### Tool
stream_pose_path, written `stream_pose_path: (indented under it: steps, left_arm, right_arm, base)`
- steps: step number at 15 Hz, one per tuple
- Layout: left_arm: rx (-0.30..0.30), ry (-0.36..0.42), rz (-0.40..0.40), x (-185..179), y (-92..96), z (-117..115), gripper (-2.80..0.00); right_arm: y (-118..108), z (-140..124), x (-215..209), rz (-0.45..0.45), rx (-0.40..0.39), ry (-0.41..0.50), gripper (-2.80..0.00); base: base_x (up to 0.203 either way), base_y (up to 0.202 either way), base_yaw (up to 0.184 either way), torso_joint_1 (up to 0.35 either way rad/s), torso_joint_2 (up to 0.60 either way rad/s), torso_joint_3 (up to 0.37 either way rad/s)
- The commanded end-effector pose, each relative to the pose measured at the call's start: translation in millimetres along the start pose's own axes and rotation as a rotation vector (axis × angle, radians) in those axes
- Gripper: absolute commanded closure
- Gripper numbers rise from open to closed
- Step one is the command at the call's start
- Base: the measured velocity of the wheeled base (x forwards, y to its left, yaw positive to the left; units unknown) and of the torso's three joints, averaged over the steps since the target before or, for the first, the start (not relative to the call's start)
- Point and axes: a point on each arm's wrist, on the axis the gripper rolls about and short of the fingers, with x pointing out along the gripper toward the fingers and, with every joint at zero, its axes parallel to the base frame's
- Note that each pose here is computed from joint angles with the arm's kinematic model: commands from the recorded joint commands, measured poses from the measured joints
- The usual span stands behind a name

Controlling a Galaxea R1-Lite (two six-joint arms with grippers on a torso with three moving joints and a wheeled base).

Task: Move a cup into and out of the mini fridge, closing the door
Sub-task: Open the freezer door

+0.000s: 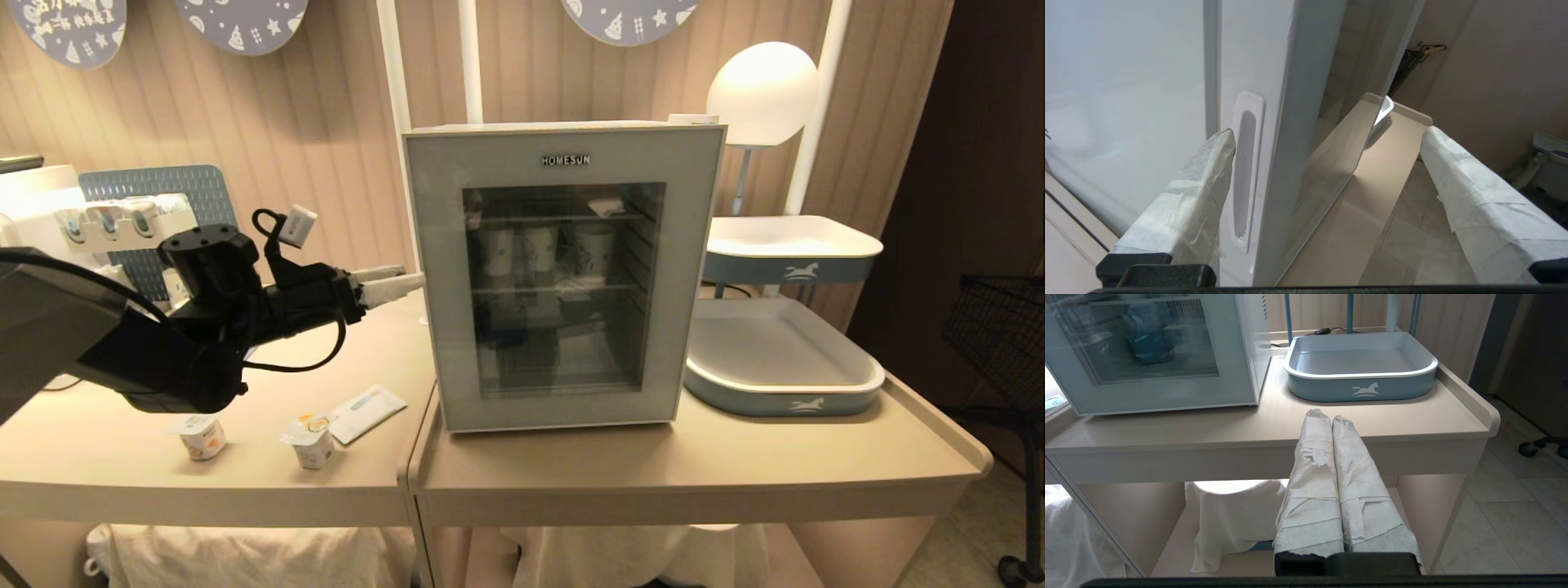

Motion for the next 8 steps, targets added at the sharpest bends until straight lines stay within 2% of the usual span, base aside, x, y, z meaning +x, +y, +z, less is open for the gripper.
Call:
stream_pose_path:
  steps: [1,8]
  left_arm:
    - [-0.015,0.005,0.014,10,-0.2,-10,-2.80]
    - [-0.027,0.017,0.002,21,-7.9,-18,-2.80]
  right_arm:
    - [0,0,0,0.000,0.000,0.000,0.00]
    - [0,0,0,0.000,0.000,0.000,0.00]
  base:
    - [0.000,0.000,0.000,0.000,0.00,0.000]
    - [0.000,0.000,0.000,0.000,0.00,0.000]
